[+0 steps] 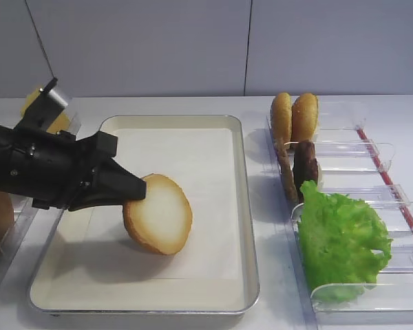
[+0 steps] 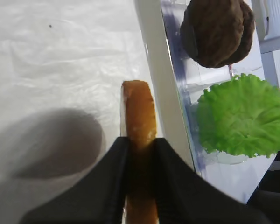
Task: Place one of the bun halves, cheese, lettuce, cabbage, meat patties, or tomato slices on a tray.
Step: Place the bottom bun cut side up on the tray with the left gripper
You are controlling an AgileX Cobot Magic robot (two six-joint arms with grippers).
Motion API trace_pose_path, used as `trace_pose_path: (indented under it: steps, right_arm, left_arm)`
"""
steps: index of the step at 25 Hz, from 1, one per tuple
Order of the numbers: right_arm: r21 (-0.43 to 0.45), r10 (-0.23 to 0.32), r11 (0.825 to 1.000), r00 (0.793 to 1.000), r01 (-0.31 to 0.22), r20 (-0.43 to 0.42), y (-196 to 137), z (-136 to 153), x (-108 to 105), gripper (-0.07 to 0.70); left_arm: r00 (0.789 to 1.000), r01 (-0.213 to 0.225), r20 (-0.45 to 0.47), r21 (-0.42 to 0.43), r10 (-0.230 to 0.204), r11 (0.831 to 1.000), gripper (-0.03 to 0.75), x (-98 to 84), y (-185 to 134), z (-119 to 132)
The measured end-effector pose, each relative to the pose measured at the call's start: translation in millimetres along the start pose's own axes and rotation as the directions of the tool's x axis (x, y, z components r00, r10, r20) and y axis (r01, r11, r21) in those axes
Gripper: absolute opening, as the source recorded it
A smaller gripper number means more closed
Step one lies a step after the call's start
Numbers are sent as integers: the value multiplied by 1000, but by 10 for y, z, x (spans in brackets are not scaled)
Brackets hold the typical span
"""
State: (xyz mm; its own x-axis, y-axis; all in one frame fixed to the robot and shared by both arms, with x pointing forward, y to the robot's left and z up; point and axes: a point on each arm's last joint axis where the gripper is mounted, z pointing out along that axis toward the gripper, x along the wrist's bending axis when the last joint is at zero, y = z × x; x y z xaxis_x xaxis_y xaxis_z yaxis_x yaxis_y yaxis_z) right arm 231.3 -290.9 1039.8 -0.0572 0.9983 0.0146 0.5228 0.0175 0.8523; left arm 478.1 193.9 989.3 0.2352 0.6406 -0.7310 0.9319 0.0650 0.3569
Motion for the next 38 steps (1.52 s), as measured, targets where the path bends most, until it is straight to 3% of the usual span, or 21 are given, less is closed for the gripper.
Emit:
trace_pose_path:
  steps: [8, 25, 27, 33, 38]
  right_arm:
    - [0, 0, 1000, 1000, 0, 0, 0, 0, 0, 458]
    - [0, 0, 1000, 1000, 0, 0, 0, 0, 0, 459]
    - [0, 0, 1000, 1000, 0, 0, 0, 0, 0, 459]
    - [0, 0, 1000, 1000, 0, 0, 0, 0, 0, 459]
    - [0, -3, 1000, 1000, 3, -6, 0, 0, 6, 459]
  left_arm:
    - [1000, 20, -24, 12, -19, 1000, 110, 117, 8, 176]
    - [995, -46, -85, 40, 50, 998, 114, 181, -12, 178]
    - [994, -70, -83, 52, 74, 996, 167, 181, -21, 177]
    - [991, -98, -81, 69, 103, 993, 506, 182, -33, 176]
    - [989, -122, -80, 68, 127, 990, 557, 175, -18, 173]
